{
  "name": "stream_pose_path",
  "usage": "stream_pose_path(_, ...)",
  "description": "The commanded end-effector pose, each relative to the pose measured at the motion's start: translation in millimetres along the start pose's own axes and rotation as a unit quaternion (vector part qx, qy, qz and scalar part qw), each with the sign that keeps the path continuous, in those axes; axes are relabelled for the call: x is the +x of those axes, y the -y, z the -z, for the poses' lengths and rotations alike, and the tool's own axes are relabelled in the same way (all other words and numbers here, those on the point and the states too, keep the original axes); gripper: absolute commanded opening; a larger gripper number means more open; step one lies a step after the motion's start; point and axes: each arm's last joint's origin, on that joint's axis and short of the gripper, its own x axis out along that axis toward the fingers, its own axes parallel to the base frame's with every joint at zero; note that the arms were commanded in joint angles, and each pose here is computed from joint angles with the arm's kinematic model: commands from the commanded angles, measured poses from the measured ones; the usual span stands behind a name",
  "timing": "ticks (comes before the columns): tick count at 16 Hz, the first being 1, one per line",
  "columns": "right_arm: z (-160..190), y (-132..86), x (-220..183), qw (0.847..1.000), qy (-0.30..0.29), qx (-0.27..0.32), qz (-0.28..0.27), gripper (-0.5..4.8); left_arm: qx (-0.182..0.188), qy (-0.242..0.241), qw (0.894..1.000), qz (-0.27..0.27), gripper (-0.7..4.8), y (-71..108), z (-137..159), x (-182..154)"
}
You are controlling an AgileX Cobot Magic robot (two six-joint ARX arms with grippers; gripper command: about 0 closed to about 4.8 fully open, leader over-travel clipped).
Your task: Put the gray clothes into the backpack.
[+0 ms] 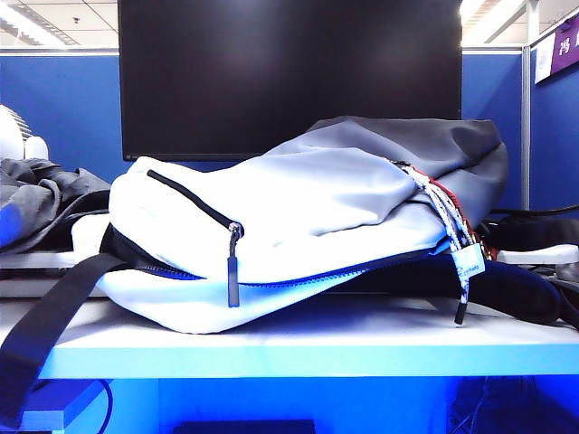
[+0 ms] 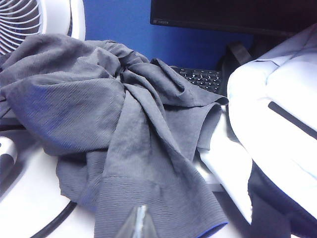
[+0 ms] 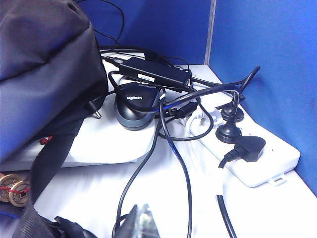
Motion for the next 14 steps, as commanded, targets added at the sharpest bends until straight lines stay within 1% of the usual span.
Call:
stream_pose_path(1, 0, 0, 0, 1.0, 0.005, 0.003, -0.002, -0.06, 0.002, 0.007, 1.0, 0.0, -0.05, 0.1, -1, 0)
stream_pose_path(3, -1, -1, 0, 1.0, 0.006, 0.004, -0.014, -0.06, 0.002, 0.007, 1.0, 0.001, -0.05, 0.1, -1, 0)
stream_pose_path(4, -3, -2, 0, 0.998, 0.018, 0.046, -0.03, -0.06, -0.006, 0.009, 1.0, 0.007, -0.05, 0.5, -2, 0)
stream_pose_path(5, -12, -4, -1, 0.986, 0.052, 0.136, -0.076, -0.06, -0.037, 0.018, 0.999, 0.031, -0.05, 2.0, -4, 0)
stream_pose_path(6, -23, -7, -4, 0.96, 0.095, 0.225, -0.138, -0.06, -0.069, 0.023, 0.996, 0.059, -0.05, 3.7, -6, -1)
stream_pose_path(7, -36, -9, -8, 0.929, 0.136, 0.281, -0.199, -0.06, -0.099, 0.024, 0.991, 0.083, -0.05, 5.1, -7, -1)
stream_pose_path(8, -48, -10, -14, 0.9, 0.178, 0.317, -0.242, -0.04, -0.124, 0.02, 0.987, 0.102, -0.05, 6.1, -7, -1)
stream_pose_path(9, -59, -12, -19, 0.88, 0.207, 0.332, -0.269, 0.01, -0.141, 0.016, 0.983, 0.114, -0.05, 6.8, -7, -1)
stream_pose_path(10, -75, -14, -24, 0.867, 0.226, 0.336, -0.289, 0.03, -0.152, 0.013, 0.981, 0.121, -0.05, 7.2, -7, -1)
stream_pose_path(11, -91, -17, -27, 0.861, 0.229, 0.338, -0.304, 0.03, -0.152, 0.013, 0.981, 0.12, -0.05, 7.2, -7, -1)
stream_pose_path(12, -121, -27, -23, 0.869, 0.219, 0.295, -0.331, 0.06, -0.149, 0.015, 0.982, 0.118, -0.05, 7.0, -8, -1)
stream_pose_path(13, -132, -38, -13, 0.878, 0.195, 0.248, -0.36, 0.12, -0.146, 0.015, 0.982, 0.117, -0.05, 7.0, -7, -1)
stream_pose_path(14, -141, -56, 4, 0.881, 0.155, 0.208, -0.396, 0.13, -0.146, 0.016, 0.982, 0.117, -0.05, 6.9, -7, -1)
